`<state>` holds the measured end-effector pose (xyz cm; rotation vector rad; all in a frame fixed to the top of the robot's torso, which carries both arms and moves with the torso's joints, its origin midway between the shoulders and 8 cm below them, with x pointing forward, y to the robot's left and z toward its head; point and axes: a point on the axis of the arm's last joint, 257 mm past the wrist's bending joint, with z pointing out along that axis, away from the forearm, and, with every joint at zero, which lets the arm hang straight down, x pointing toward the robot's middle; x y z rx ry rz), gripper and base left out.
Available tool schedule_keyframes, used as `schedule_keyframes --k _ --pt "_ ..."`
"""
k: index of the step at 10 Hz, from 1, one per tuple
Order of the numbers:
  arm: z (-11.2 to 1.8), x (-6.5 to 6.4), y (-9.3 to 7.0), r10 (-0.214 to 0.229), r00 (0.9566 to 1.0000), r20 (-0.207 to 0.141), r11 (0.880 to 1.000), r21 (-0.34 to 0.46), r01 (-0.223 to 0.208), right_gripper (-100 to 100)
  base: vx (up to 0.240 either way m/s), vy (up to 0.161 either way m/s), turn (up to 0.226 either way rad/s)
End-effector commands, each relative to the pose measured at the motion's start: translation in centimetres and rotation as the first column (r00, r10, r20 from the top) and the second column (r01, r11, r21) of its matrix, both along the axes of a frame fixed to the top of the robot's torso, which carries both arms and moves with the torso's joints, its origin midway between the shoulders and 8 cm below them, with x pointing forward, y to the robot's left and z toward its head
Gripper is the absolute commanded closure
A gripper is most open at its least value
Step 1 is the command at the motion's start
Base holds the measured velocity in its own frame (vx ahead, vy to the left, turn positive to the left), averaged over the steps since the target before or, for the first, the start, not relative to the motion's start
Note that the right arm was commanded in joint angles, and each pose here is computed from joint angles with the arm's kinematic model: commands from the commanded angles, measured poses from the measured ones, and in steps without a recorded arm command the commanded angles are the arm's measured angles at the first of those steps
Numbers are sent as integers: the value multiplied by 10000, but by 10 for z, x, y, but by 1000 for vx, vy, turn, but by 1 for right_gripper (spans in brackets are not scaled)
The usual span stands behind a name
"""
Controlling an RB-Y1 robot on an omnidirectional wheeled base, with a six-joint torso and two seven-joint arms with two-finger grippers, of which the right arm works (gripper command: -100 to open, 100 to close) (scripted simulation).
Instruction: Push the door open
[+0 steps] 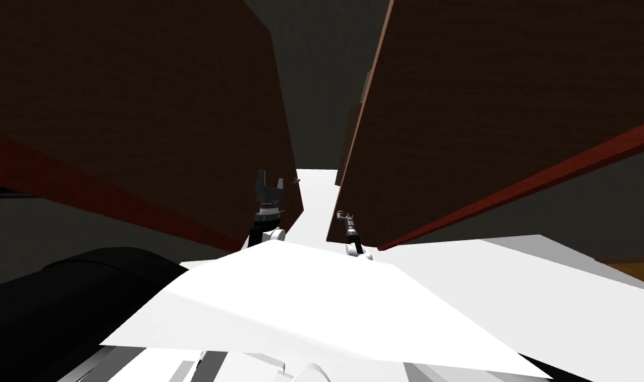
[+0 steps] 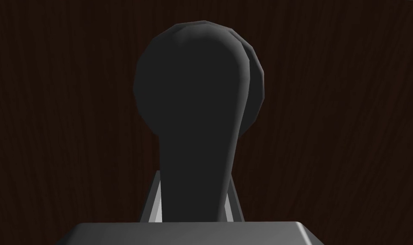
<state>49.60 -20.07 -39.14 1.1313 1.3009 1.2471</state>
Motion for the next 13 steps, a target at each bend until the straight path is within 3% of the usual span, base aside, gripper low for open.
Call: schedule_keyframes --k 1,6,7,8,9,13 --pt "6 6 -4 -81 9998 197 10000 -49 82 100 18 -1 -5" --pt "2 5 -32 -556 9984 92 9984 -100 557 100 111 83 -82" --pt "-2 3 -33 -566 9984 -13 9983 -115 566 100 129 81 -46" --pt "2 5 -32 -556 9984 92 9984 -100 557 100 64 9 5" --pt "2 5 -44 -791 9968 92 9968 -79 791 100 141 67 -104" --pt "2 4 -59 -1127 9936 85 9936 -6 1127 100 148 119 -105"
